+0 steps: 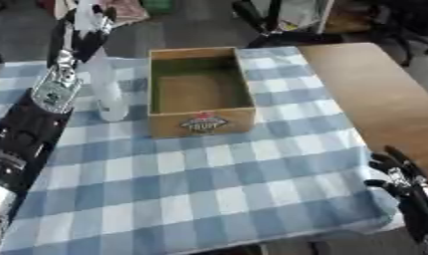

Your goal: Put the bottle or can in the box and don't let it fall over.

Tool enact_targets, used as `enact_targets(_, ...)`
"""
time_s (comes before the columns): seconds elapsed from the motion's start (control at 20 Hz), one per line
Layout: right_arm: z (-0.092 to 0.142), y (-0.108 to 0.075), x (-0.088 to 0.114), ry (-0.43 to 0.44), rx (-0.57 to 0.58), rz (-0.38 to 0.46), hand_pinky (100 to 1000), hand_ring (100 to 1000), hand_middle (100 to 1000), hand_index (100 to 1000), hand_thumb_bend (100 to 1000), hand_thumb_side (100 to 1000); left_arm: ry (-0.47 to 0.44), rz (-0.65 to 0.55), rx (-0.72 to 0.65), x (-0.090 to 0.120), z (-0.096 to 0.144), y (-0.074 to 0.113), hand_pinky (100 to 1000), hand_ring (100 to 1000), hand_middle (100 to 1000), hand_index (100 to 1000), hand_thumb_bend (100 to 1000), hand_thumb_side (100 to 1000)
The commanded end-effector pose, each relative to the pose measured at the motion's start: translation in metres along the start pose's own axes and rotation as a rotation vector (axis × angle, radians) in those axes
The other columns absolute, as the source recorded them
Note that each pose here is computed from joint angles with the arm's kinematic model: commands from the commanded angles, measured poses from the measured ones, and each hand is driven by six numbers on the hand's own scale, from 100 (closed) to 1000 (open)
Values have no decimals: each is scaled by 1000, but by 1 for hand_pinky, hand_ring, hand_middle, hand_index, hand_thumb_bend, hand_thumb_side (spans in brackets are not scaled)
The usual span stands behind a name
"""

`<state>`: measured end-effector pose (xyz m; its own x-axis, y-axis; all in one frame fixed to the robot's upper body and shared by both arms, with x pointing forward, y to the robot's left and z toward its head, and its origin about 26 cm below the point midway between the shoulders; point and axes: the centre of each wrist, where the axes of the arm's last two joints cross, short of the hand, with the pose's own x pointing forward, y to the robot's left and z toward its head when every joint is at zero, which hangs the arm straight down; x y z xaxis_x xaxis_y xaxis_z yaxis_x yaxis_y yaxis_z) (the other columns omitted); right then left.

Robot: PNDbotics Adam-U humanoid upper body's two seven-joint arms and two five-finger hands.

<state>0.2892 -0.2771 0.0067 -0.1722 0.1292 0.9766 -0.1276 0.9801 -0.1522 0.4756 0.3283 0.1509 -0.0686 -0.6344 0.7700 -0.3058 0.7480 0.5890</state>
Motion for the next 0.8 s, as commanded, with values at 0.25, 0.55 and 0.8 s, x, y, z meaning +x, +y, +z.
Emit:
enact_targets(0.25,-3,-4,5,-16,5,16,669,868,816,966,100,677,-58,81,-8,17,-10,19,729,722,702,895,443,783)
enact_targets(0.55,-3,-4,4,-16,4,15,669,868,816,966,100,678,-124,195,-52,22,-9,17,726,721,689,885,328,747)
enact_targets(0.8,-3,-4,4,-15,4,14,669,868,816,966,100,678,-147,226,-86,19,-8,15,720,689,644,855,195,712)
